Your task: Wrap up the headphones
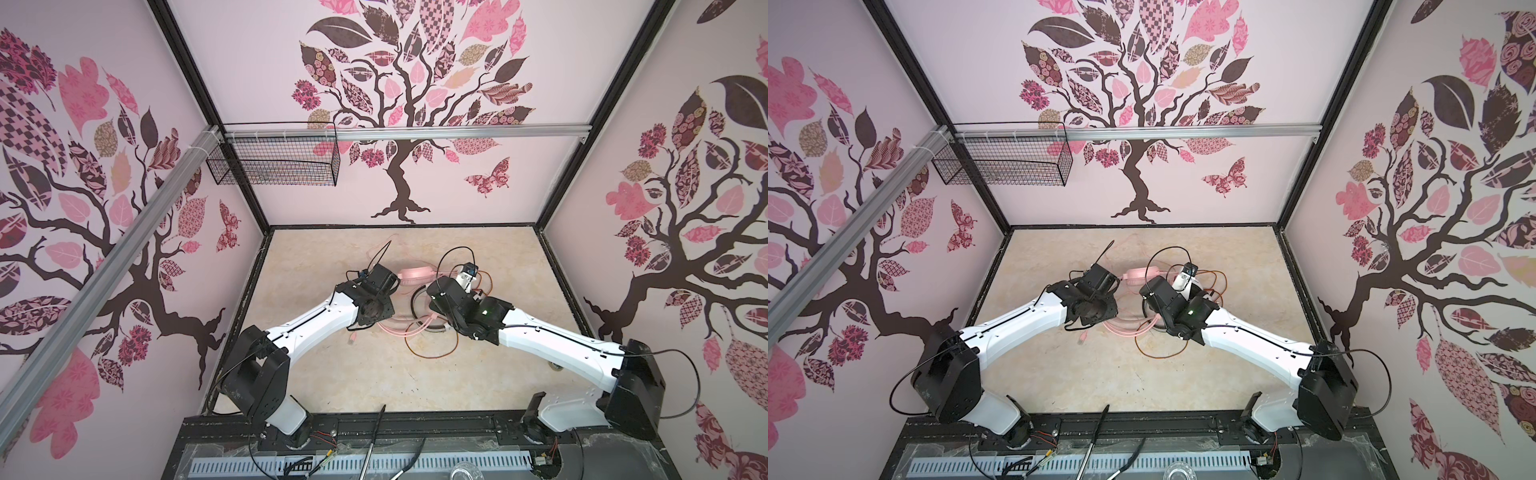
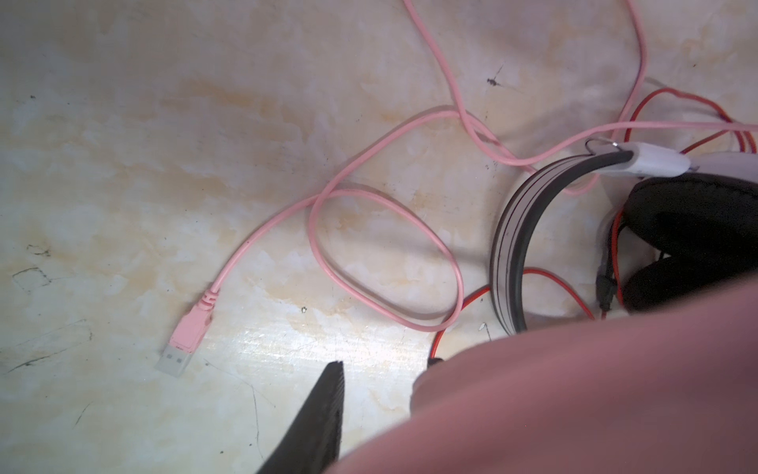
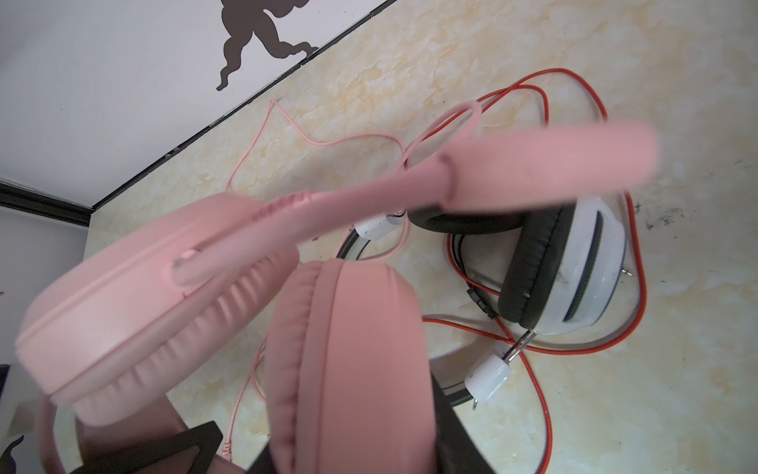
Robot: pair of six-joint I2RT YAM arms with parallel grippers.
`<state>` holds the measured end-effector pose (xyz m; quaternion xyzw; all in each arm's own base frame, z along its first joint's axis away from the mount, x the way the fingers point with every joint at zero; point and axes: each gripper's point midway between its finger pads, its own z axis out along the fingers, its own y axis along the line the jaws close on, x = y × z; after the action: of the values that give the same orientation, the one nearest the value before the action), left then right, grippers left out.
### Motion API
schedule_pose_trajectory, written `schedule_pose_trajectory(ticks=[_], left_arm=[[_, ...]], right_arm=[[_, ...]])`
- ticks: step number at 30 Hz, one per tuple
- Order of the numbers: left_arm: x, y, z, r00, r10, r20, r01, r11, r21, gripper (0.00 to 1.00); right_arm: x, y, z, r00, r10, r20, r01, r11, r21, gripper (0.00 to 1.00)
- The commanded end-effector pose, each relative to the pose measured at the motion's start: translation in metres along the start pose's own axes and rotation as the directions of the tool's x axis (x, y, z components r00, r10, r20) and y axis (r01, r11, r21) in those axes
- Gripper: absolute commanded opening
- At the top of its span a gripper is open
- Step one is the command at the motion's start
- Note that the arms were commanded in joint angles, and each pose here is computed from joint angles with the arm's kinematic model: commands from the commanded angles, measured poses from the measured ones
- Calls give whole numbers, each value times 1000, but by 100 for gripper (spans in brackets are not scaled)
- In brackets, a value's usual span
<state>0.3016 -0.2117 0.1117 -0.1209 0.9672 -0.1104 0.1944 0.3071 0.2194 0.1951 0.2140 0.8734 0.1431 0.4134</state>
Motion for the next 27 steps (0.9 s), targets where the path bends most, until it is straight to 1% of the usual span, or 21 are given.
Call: schedule_pose_trajectory(ticks=[1,6,7,9,10,12,14,15,17,18,20,21,22,24,26,27], left_arm=[[2,5,0,1000,-2,2,2,1000,-1,25],[-2,4,-5,1000,12,18,-12,1000,5,12],[-3,3,-8,1000,17,23,-17,1000,10,6],[-5,2,-11,999,29,28,-29,1000,11,0],[-6,2,-13,999,30,27,-31,999,11,0],[-13,5,-17,999,32,31,-32,999,9,0],[-22,14,-21,999,15,34,-15,1000,12,0],[-29,21,-24,999,0,39,-1,1000,17,0],[-44,37,-30,998,-26,58,24,999,23,0],[-53,45,-35,996,-40,75,38,999,28,0],[-66,55,-44,994,-55,97,50,997,62,0],[-72,59,-49,992,-62,112,53,995,81,0],[-79,62,-56,988,-66,139,53,994,96,0],[-88,68,-70,983,-75,169,58,993,104,0],[-95,61,-84,976,-43,215,12,989,146,0],[-98,61,-89,971,-49,234,14,989,149,0]], right_arm=[[-24,13,-19,994,84,63,-79,994,-78,32],[-23,14,-18,995,82,59,-77,994,-82,32],[-22,14,-18,995,76,57,-71,994,-84,33],[-22,15,-18,997,58,56,-53,995,-90,36],[-22,16,-18,998,37,57,-31,995,-94,44],[-22,19,-20,997,-39,65,46,993,-111,71],[-20,24,-25,987,-145,66,153,976,-157,84],[-18,29,-29,975,-211,67,220,954,-203,86],[-13,35,-43,946,-312,91,325,897,-301,88],[-13,34,-52,935,-335,113,353,871,-341,92],[-21,28,-69,919,-358,167,394,838,-377,95],[-26,22,-73,914,-363,180,405,834,-374,95],[-32,13,-74,913,-366,181,408,841,-357,95],[-40,-6,-66,923,-356,143,384,857,-344,94],[-46,-28,-48,954,-292,72,297,875,-381,93],[-46,-38,-38,966,-254,36,247,882,-402,93]])
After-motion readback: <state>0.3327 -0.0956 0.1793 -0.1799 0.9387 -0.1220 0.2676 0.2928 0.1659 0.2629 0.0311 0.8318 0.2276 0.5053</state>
